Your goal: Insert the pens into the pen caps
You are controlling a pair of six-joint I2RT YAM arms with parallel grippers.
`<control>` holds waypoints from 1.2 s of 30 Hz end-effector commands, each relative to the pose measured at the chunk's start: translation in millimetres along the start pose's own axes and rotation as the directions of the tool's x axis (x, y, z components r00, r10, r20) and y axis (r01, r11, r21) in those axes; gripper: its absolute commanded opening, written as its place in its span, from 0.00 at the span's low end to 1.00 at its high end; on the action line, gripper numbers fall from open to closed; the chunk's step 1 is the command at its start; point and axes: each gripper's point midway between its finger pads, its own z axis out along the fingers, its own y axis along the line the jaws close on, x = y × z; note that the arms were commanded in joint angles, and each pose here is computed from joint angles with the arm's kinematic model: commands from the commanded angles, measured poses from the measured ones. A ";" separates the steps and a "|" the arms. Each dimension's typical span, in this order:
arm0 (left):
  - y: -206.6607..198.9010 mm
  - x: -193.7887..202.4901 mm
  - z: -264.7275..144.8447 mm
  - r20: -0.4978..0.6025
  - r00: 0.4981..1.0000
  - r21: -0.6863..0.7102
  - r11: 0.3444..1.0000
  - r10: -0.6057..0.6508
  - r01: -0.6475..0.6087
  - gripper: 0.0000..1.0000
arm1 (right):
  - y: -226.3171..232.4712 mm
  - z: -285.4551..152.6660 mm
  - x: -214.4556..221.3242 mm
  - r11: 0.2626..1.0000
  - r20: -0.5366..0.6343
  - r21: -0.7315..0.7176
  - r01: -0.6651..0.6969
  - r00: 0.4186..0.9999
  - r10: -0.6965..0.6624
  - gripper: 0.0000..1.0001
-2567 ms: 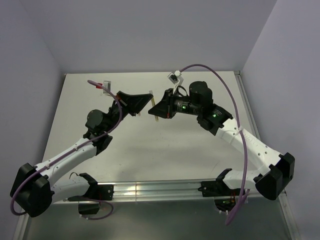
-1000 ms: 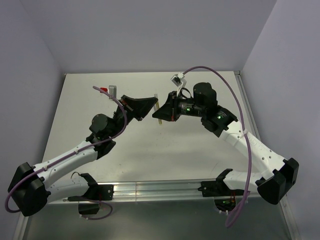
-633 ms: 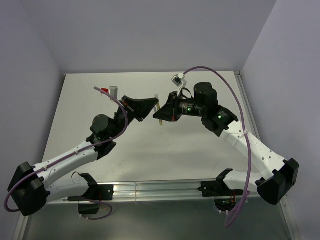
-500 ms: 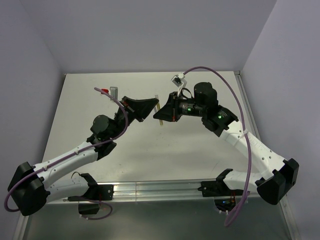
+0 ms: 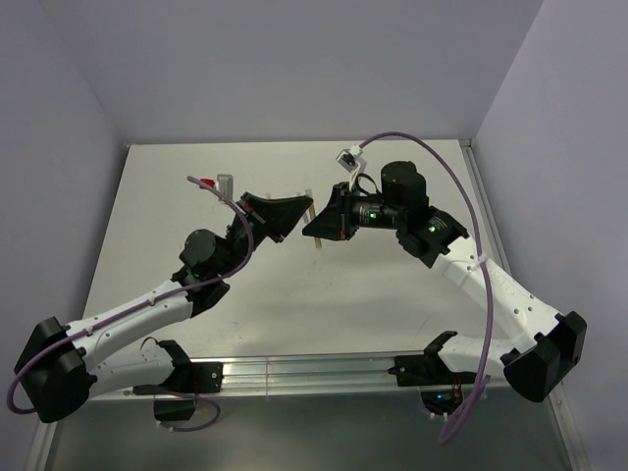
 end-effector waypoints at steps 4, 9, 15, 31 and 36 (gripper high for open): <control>-31.4 114.7 -57.3 -0.461 0.887 0.145 0.985 -0.021 0.099 0.00 | -8.6 -27.7 -120.1 0.984 0.438 0.146 0.107 0.884 -0.161 0.00; -31.6 122.1 -61.8 -0.475 0.880 0.139 0.985 -0.024 0.101 0.00 | -9.1 -30.3 -123.4 0.984 0.447 0.145 0.103 0.881 -0.158 0.00; -32.0 131.3 -67.1 -0.493 0.870 0.135 0.985 -0.026 0.106 0.00 | -10.3 -33.4 -126.1 0.983 0.455 0.150 0.102 0.876 -0.161 0.00; -38.1 154.7 -78.4 -0.554 0.832 0.141 0.982 -0.029 0.128 0.00 | -14.3 -38.9 -131.5 0.982 0.466 0.159 0.099 0.869 -0.163 0.00; -40.9 159.7 -81.8 -0.568 0.823 0.145 0.980 -0.033 0.139 0.00 | -14.7 -39.1 -132.1 0.983 0.468 0.157 0.097 0.869 -0.161 0.00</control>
